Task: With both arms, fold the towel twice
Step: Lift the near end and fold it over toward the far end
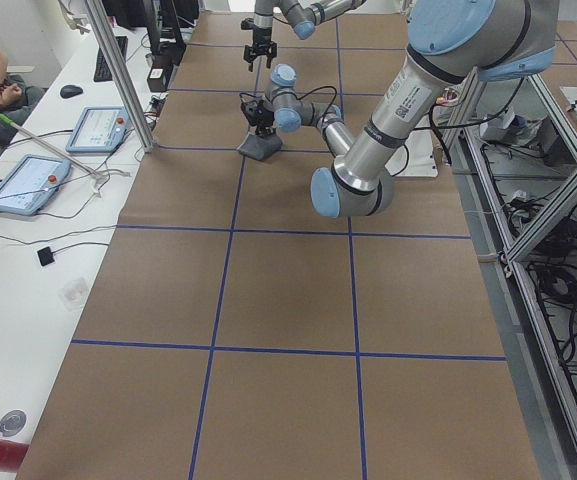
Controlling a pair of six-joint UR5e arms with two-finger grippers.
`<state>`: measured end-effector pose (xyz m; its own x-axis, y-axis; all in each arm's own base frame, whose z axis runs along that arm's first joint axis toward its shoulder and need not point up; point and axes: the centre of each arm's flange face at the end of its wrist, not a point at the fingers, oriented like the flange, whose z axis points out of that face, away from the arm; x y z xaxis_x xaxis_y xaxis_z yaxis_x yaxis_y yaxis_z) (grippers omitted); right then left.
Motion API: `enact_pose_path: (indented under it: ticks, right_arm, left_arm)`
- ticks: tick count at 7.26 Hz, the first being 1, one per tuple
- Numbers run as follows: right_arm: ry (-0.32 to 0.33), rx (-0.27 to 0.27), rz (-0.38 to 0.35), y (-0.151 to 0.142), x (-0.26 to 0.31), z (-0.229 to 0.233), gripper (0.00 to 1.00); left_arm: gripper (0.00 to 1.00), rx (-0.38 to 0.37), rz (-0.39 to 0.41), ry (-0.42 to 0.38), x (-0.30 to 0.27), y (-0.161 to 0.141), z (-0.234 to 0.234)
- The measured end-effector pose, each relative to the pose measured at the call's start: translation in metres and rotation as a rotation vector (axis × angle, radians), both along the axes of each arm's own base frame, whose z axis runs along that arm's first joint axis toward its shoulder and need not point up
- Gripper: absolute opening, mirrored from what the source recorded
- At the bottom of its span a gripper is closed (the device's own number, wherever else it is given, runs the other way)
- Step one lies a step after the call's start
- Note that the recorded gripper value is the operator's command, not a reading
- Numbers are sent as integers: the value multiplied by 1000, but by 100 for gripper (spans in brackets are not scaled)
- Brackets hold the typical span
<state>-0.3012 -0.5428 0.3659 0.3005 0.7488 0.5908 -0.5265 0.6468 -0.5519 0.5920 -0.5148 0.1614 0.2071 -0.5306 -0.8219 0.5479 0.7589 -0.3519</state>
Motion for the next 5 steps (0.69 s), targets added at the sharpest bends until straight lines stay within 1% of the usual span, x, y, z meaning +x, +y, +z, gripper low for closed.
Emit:
enact_pose_path:
  ticks: [2, 5]
  right_arm:
    - [5, -5, -1, 0, 0, 5, 100]
    - [9, -8, -2, 1, 0, 8, 100]
  left_arm:
    - [0, 2, -21, 2, 8, -29, 7]
    - [0, 2, -47, 2, 4, -54, 5]
